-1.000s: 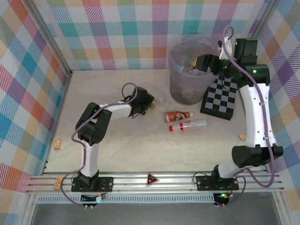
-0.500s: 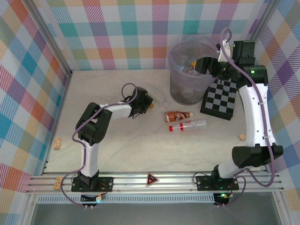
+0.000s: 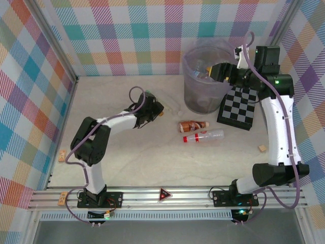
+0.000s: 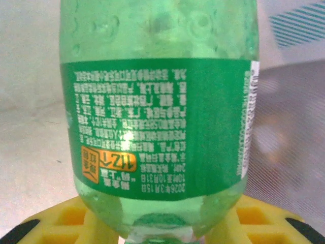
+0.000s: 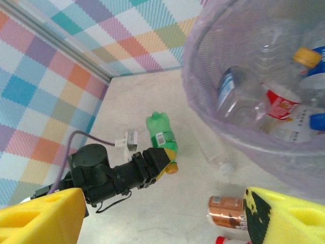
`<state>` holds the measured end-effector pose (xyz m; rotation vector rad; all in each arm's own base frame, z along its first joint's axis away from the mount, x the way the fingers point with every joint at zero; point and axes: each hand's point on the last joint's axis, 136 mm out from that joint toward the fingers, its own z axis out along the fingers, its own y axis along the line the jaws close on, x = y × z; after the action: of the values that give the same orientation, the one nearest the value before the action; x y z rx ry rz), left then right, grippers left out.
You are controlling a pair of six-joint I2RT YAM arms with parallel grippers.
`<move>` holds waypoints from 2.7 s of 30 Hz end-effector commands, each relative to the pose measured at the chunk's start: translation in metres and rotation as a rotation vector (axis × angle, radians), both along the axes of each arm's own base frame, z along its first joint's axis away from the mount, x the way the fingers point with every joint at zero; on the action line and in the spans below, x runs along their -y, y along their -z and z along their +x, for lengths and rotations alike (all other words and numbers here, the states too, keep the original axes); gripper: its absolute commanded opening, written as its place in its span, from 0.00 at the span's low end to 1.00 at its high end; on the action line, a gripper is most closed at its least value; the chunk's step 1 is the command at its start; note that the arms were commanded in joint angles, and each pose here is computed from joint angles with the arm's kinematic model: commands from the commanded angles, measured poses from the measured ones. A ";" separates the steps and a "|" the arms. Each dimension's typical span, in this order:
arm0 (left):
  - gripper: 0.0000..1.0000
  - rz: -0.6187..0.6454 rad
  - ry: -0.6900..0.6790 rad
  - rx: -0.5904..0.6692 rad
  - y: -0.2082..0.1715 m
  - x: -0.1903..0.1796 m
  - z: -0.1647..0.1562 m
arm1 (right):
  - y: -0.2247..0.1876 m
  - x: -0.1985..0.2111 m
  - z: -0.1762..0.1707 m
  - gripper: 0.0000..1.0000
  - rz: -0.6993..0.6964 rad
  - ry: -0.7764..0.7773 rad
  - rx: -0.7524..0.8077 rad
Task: Put the plastic bottles in the bin
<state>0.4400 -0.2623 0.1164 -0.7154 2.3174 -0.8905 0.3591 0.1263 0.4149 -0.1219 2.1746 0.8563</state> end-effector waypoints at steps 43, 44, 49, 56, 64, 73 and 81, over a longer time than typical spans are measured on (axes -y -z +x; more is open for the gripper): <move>0.32 -0.186 0.632 0.396 -0.159 0.027 -0.121 | 0.133 -0.208 -0.004 0.62 0.136 -0.422 -0.359; 0.32 -0.187 0.631 0.398 -0.159 0.027 -0.121 | 0.132 -0.207 -0.004 0.61 0.134 -0.420 -0.354; 0.47 -0.186 0.631 0.398 -0.159 0.026 -0.122 | 0.123 -0.204 0.000 0.56 0.113 -0.409 -0.326; 0.93 -0.165 0.623 0.373 -0.153 0.021 -0.127 | 0.089 -0.182 0.015 0.52 0.050 -0.360 -0.220; 0.93 -0.043 0.497 0.259 -0.121 -0.003 -0.117 | 0.035 -0.108 0.039 0.47 -0.087 -0.205 -0.057; 0.92 0.033 0.267 0.010 -0.043 -0.039 -0.097 | 0.003 -0.007 0.083 0.41 -0.277 0.064 0.080; 0.92 0.064 0.235 -0.039 -0.026 -0.046 -0.100 | 0.017 0.044 0.140 0.38 -0.368 0.212 0.103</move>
<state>0.3386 -0.2235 0.1422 -0.3962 2.4982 -0.9344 0.4838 0.0949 0.4157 -0.1110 2.1456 0.4071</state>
